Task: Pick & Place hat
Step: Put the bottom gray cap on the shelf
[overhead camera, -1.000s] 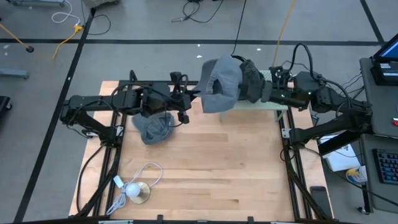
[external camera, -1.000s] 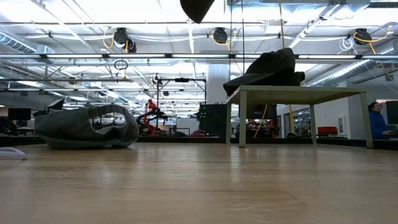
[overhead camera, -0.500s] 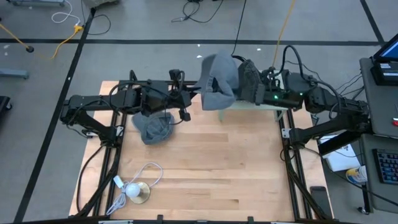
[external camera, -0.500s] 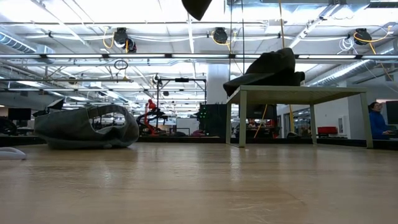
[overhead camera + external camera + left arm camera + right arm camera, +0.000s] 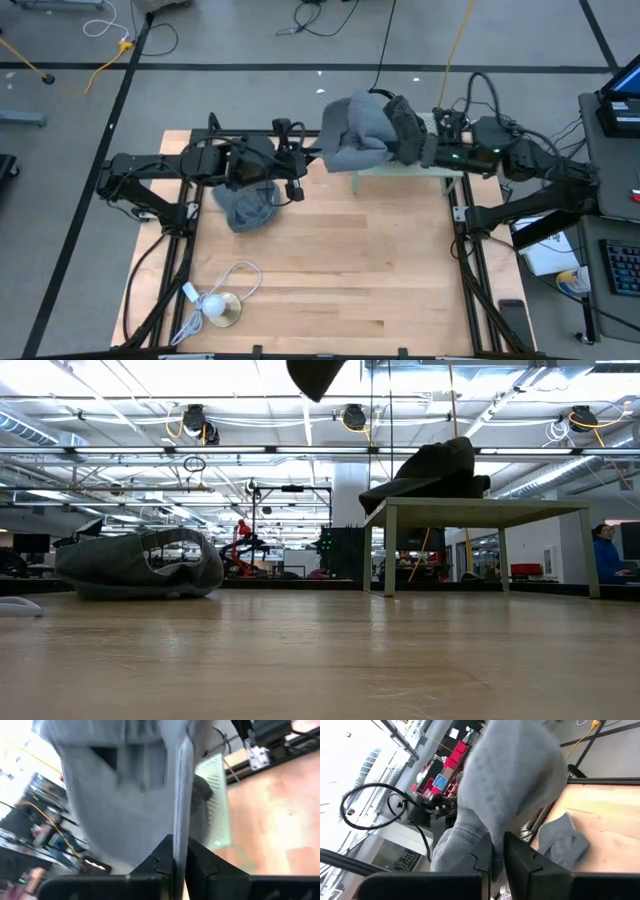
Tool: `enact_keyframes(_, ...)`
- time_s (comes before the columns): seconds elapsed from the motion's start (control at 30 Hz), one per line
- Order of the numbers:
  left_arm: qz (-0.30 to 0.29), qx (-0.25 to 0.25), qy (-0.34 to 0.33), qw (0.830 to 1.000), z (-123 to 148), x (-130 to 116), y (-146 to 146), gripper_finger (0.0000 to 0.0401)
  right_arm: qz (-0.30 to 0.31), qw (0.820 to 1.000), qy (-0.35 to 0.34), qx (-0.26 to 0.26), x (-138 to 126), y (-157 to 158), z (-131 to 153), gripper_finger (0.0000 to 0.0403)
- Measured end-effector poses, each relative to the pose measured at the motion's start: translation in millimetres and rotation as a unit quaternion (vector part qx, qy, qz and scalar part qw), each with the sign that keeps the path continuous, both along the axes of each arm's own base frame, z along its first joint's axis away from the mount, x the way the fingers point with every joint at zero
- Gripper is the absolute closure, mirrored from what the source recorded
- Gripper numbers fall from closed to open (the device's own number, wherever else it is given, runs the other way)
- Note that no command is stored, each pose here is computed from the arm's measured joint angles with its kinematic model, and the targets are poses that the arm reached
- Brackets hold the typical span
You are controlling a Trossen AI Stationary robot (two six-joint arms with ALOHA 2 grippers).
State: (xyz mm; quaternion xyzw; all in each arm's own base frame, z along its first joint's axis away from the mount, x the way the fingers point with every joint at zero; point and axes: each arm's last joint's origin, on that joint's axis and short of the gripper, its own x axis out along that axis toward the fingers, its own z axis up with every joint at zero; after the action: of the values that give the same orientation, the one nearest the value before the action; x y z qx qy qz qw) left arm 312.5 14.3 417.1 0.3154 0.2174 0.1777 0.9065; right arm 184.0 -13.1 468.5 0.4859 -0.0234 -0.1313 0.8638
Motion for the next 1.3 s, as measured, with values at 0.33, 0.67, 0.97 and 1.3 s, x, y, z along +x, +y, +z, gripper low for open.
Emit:
enact_keyframes(0.33, 0.008, -0.083, 0.048, 0.995, -15.4, -6.0, -5.9, 0.0317, -0.029, 1.000, 0.006, 0.011, -54.4, -3.3, 4.2, 0.0384)
enact_keyframes(0.67, -0.010, -0.104, 0.046, 0.993, -16.4, -6.6, -23.0, 0.0314, -0.061, 0.992, 0.082, -0.075, -85.1, -7.7, 2.2, 0.0384)
enact_keyframes(0.97, -0.017, -0.119, 0.037, 0.992, -16.1, -6.7, -31.2, 0.0313, -0.096, 0.949, 0.223, -0.199, -98.9, -12.5, 23.1, 0.0384)
enact_keyframes(1.3, -0.013, -0.150, 0.025, 0.988, -16.0, -6.5, -32.0, 0.0313, -0.120, 0.881, 0.330, -0.316, -87.4, -23.3, 49.2, 0.0384)
